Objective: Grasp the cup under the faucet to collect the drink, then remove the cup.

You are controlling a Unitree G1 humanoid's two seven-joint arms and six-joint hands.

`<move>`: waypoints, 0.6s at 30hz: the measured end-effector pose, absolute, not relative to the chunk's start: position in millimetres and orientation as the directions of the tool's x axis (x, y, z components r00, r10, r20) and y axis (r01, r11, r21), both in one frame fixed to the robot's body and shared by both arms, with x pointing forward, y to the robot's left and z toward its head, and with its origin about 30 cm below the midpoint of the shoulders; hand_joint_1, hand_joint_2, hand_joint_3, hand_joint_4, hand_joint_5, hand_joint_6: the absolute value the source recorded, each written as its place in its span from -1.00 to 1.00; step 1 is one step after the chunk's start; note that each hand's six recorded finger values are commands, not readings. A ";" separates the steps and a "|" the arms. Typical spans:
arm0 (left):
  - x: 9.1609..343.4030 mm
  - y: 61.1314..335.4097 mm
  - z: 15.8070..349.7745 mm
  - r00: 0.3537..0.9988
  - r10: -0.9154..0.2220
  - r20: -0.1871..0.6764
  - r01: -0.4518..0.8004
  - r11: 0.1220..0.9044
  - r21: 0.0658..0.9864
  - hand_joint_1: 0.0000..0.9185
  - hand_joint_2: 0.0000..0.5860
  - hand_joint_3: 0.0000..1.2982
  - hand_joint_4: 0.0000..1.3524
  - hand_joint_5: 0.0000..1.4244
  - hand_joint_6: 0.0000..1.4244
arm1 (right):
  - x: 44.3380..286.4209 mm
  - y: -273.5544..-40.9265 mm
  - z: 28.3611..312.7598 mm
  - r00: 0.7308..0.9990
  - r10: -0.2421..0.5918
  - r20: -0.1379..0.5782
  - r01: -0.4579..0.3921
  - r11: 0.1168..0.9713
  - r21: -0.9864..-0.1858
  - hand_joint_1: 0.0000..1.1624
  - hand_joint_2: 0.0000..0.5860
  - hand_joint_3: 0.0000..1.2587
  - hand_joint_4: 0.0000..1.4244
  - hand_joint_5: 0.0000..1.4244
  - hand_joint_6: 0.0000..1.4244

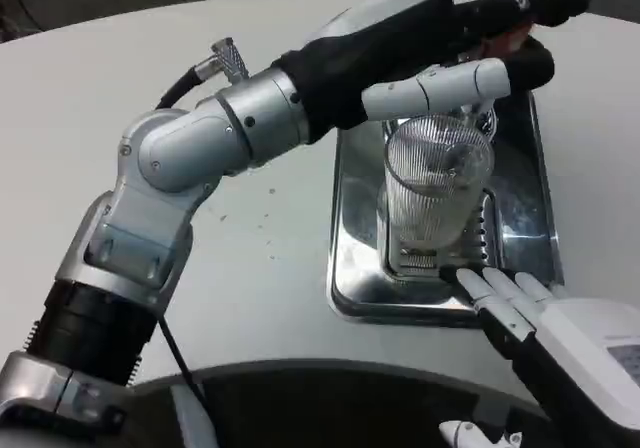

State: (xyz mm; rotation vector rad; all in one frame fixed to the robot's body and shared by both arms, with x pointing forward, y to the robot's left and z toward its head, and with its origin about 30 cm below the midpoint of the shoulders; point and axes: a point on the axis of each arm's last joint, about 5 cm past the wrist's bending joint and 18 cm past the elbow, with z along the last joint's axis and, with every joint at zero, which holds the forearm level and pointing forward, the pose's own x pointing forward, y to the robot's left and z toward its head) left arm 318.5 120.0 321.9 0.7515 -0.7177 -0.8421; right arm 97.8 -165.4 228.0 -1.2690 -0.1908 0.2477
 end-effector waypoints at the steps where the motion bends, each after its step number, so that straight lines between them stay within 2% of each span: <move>1: 318.6 119.9 321.7 0.473 -0.845 0.249 0.381 0.451 0.807 -1.00 -0.69 -0.80 -0.89 -0.77 -0.76 | 97.8 -165.4 228.0 0.958 0.287 0.005 -0.078 0.277 -0.958 -0.43 0.39 -0.95 -1.00 -1.00 -1.00; 18: 318.2 112.8 328.0 0.446 -0.878 0.175 0.286 0.325 0.902 -1.00 -0.72 -0.80 -0.93 -0.85 -0.86 | 99.9 -167.4 229.5 0.962 0.274 0.005 -0.083 0.309 -0.947 -0.43 0.39 -0.95 -1.00 -1.00 -1.00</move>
